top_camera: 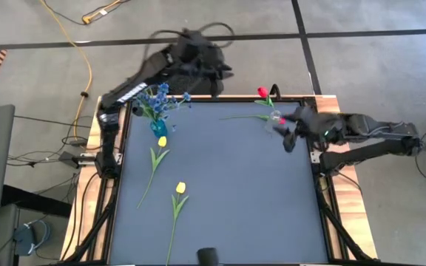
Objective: Sort flowers into vase by color
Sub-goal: Put the red tulip into the transparent vase
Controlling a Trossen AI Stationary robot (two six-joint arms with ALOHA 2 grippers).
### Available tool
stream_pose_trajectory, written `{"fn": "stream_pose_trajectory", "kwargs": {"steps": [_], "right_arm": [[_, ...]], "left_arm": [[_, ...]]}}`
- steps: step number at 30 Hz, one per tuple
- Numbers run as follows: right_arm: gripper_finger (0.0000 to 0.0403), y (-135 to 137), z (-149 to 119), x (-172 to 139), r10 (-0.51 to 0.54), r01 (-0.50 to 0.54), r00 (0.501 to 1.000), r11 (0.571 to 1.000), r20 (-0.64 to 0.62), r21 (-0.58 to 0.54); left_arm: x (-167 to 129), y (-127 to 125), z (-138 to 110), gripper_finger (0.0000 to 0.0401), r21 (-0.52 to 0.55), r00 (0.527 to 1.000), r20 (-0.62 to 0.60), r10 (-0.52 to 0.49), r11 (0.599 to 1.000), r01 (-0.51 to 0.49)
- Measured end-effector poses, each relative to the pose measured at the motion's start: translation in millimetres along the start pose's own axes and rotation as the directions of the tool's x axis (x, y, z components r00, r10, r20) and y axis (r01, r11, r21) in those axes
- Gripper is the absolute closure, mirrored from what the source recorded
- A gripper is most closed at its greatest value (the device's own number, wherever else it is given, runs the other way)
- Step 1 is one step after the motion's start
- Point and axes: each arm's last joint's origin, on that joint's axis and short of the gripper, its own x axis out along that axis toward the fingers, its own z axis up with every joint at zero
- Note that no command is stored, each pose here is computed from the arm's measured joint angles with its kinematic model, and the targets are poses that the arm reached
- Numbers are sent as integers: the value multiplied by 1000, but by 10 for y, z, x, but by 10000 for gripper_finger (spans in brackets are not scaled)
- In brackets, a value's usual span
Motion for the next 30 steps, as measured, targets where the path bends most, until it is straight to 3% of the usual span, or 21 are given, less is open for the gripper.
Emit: {"fn": "stream_pose_trajectory", "kwargs": {"steps": [6,10,13,21,27,30], "right_arm": [[132,-202,354,86,-114,99,960,993,257,69],[132,-454,548,255,-180,145,921,982,347,125],[132,-705,658,465,-166,104,911,978,377,181],[132,-1591,782,1196,-152,15,930,925,334,379],[132,-1958,796,1742,-165,77,973,891,162,447],[132,-2046,792,1928,-132,111,991,908,26,404]], "left_arm": [[-668,-41,268,311,13,992,103,67,998,-69],[-986,-105,350,311,8,988,137,74,997,-75],[-1243,-208,414,311,18,983,167,70,997,-74],[-1700,-545,391,311,47,982,191,-17,999,8],[-2054,-727,213,311,66,983,185,10,998,-23],[-2196,-804,43,311,68,985,170,11,997,-23]]}}
